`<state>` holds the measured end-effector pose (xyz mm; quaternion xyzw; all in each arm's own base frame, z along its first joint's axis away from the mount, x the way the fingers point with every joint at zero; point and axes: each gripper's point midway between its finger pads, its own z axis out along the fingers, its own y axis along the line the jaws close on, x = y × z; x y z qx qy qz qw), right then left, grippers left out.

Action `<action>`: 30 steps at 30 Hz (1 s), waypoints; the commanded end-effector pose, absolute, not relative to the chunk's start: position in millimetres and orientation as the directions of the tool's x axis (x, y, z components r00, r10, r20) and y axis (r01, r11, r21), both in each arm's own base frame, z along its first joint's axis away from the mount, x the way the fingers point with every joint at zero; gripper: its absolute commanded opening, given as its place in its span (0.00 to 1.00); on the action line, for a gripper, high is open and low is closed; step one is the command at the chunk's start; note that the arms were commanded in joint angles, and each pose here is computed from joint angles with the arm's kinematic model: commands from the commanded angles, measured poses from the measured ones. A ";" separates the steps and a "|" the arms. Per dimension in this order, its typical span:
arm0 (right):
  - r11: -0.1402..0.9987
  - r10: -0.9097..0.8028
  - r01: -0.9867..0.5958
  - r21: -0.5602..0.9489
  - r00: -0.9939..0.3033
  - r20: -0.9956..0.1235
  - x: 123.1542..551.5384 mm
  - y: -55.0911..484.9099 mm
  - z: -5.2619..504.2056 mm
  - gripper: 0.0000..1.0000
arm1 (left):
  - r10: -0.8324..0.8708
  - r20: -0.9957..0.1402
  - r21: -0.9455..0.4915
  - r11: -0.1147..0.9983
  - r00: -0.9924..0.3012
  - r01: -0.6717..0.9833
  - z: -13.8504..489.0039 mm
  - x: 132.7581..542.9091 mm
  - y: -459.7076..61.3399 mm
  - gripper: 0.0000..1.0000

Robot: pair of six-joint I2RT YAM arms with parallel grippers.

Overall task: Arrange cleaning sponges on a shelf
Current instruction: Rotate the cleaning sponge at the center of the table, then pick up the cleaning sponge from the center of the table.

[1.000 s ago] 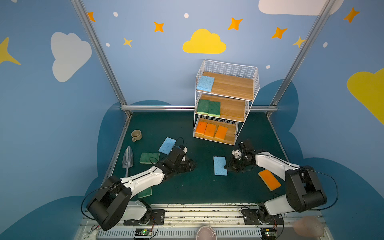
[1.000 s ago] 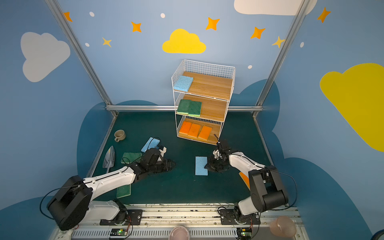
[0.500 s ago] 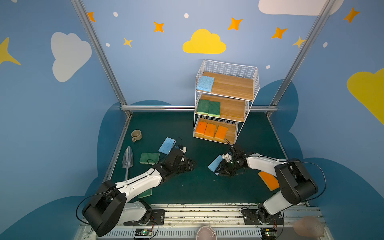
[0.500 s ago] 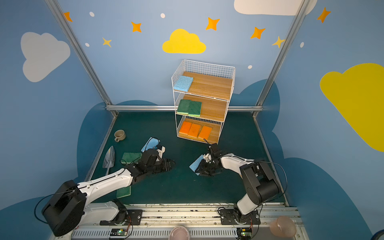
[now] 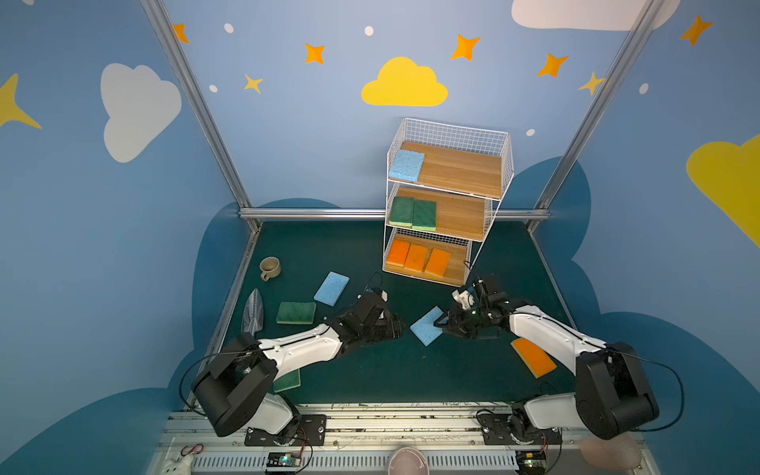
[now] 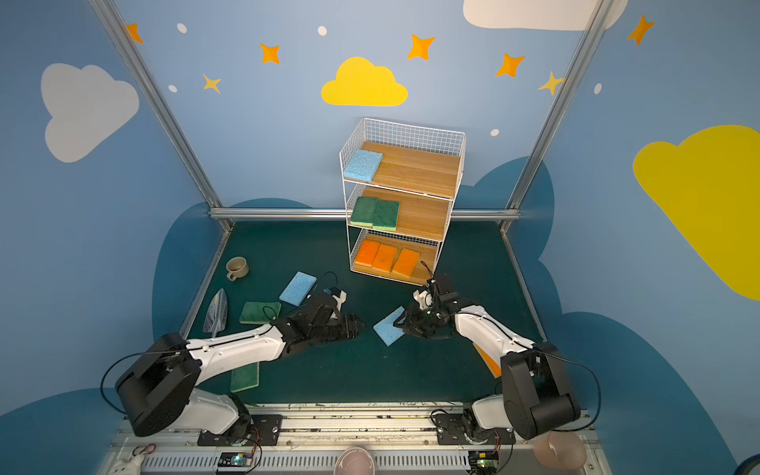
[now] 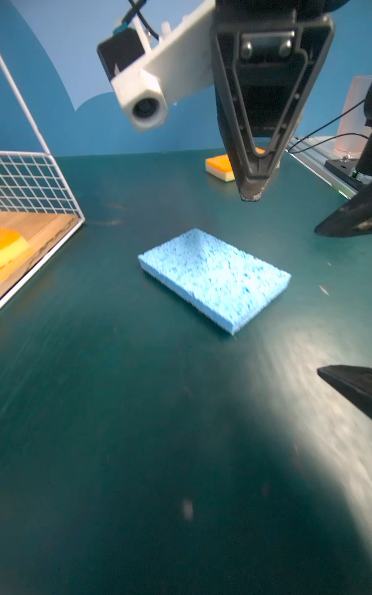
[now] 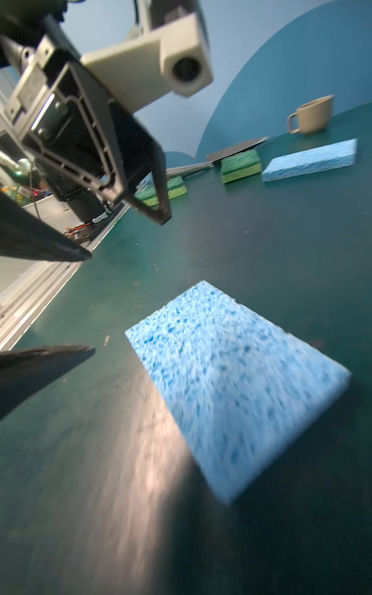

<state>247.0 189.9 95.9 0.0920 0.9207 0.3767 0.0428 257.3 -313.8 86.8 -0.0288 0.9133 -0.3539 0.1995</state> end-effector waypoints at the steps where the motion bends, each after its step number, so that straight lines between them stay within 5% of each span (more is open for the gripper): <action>1: 0.704 0.221 0.163 0.691 -0.975 0.005 241.0 174.3 99.8 0.43 | -0.261 -0.305 -0.637 0.771 -0.916 -0.007 74.2 263.4 -321.0 0.67; 4: 0.696 0.258 0.190 0.693 -0.966 0.006 240.4 161.8 101.3 0.43 | -0.285 -0.265 -0.601 0.796 -0.921 -0.074 61.4 263.3 -327.5 0.74; 10: 0.670 0.316 0.217 0.710 -0.949 -0.008 239.9 142.2 105.1 0.43 | -0.291 -0.225 -0.606 0.789 -0.930 -0.101 48.0 263.3 -349.7 0.72; 30: 0.611 0.370 0.222 0.760 -0.928 -0.027 238.3 114.5 116.2 0.43 | -0.337 -0.178 -0.611 0.775 -0.924 -0.165 16.6 274.3 -372.2 0.22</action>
